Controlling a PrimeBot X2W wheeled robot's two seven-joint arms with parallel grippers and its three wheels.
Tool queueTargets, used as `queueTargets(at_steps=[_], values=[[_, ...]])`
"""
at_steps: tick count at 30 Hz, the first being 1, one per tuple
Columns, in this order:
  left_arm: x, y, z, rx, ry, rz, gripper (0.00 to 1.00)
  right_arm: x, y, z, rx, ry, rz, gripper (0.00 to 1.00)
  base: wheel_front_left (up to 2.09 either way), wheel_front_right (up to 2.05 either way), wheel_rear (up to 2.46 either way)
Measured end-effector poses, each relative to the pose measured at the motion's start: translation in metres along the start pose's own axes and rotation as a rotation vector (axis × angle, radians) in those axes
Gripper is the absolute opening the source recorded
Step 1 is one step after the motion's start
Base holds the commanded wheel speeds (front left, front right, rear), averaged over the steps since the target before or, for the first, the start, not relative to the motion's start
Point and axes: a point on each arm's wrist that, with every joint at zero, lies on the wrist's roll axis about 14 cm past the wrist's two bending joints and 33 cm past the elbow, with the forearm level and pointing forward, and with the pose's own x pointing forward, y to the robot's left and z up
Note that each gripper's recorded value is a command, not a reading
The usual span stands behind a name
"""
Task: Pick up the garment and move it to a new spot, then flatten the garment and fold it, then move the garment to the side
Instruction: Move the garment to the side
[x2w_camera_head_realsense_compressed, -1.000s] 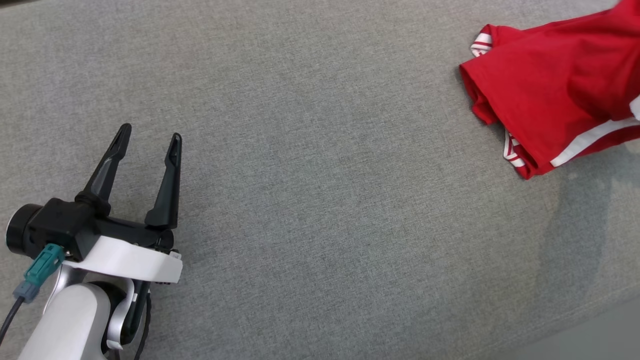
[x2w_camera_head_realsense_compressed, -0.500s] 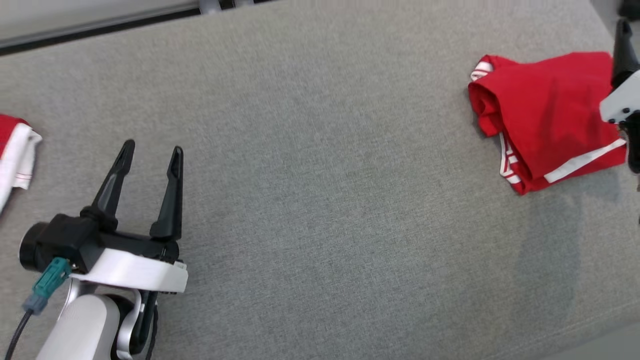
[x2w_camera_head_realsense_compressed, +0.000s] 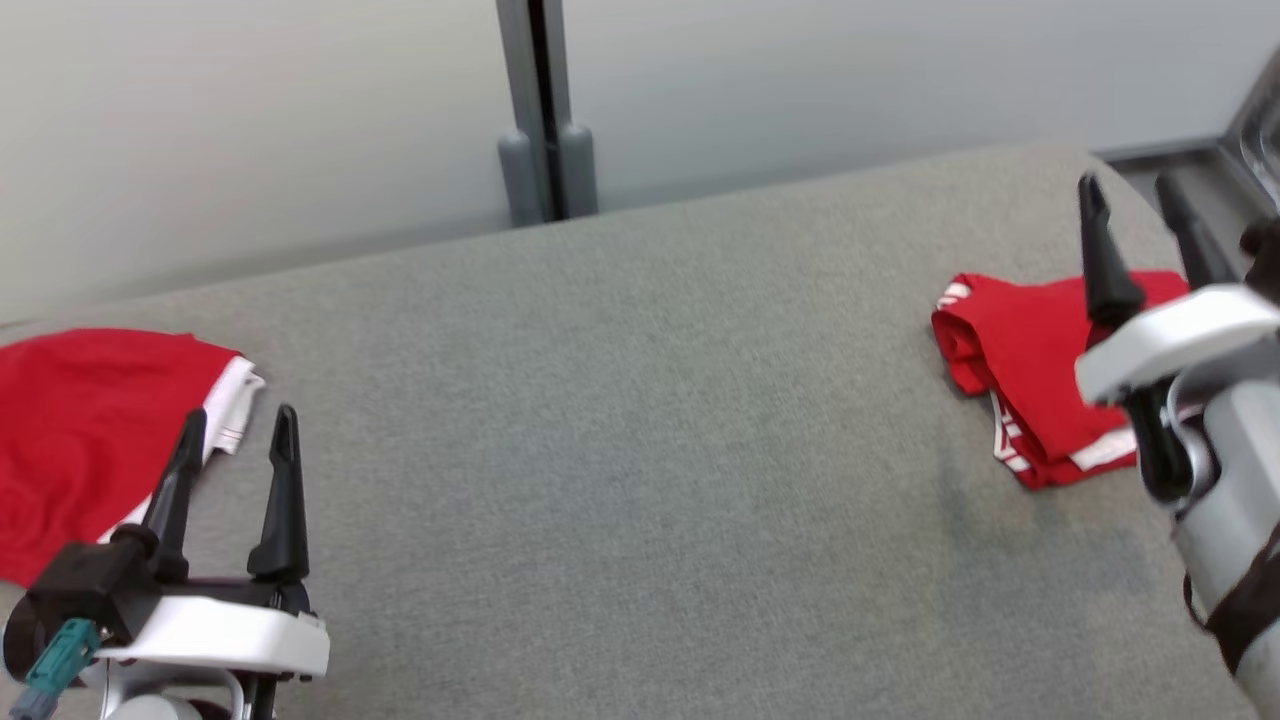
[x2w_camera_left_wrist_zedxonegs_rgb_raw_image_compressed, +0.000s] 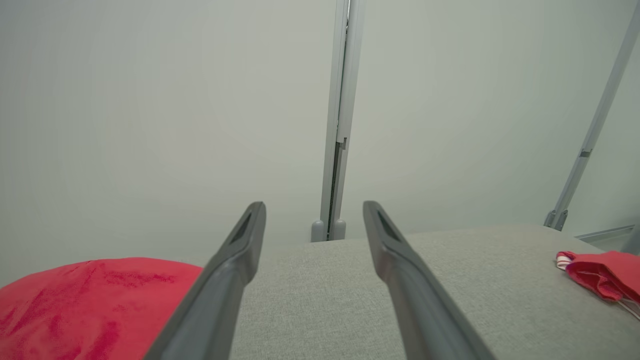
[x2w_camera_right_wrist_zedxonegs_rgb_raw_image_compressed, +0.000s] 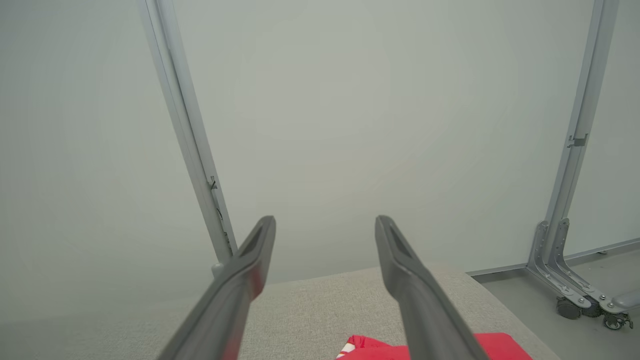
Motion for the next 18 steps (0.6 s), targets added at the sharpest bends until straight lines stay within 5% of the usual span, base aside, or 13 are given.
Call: queueTargets(at_steps=[8, 18], values=[[-0.045, 0.023, 0.010, 0.008, -0.010, 0.100, 1.00, -0.042, 0.046, -0.020, 0.061, -0.020, 0.106, 1.00, 0.00, 0.00, 0.00], [-0.068, 0.034, -0.007, -0.001, 0.024, 0.160, 1.00, -0.085, 0.065, -0.060, 0.121, 0.037, 0.114, 1.00, 0.00, 0.00, 0.00]])
